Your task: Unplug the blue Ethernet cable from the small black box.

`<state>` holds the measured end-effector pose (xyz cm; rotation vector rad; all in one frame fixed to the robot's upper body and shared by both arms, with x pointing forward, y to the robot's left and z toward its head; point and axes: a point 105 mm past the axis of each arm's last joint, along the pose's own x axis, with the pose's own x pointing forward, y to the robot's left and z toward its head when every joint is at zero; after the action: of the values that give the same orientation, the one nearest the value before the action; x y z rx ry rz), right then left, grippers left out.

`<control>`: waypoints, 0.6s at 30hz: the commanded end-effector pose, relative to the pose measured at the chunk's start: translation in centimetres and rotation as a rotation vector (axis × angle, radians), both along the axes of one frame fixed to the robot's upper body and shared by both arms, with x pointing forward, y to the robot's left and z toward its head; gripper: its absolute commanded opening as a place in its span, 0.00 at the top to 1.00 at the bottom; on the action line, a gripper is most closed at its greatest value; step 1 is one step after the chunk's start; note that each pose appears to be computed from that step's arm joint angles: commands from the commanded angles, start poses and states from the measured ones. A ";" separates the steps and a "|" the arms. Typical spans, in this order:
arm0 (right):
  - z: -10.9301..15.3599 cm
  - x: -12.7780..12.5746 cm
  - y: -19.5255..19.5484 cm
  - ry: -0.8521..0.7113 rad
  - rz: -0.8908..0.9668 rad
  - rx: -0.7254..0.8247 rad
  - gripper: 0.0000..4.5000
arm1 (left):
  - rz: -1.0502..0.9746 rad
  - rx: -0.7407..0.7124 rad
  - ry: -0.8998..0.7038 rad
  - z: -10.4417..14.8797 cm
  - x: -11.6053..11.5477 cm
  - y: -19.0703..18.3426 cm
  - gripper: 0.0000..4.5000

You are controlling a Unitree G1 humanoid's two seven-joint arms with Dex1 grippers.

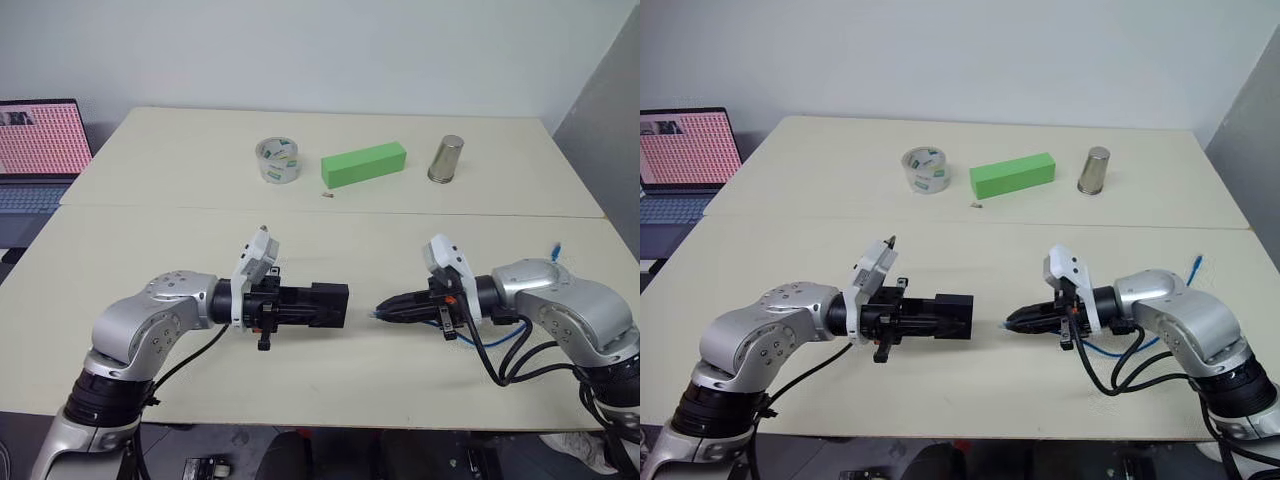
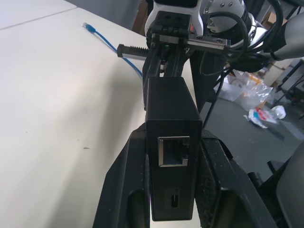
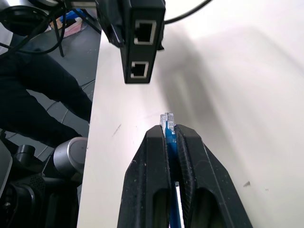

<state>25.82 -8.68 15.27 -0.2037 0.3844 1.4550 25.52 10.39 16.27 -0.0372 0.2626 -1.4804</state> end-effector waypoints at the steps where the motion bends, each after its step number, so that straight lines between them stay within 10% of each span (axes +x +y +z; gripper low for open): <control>1: 1.1 -0.2 0.2 -0.047 0.019 0.032 1.00 | -0.013 -0.009 -0.041 0.6 -0.1 0.0 0.82; 17: -2.6 14.4 -6.7 -0.440 -0.800 -0.155 1.00 | 0.224 0.072 -0.185 -1.5 3.2 1.1 0.82; 18: -2.4 14.4 -6.7 -0.440 -0.807 -0.141 0.85 | 0.244 0.073 -0.195 -1.6 3.4 1.2 0.82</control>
<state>39.66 -14.77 10.98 -0.4203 0.2384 0.6061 28.64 11.63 14.39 0.1012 0.1874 -1.2440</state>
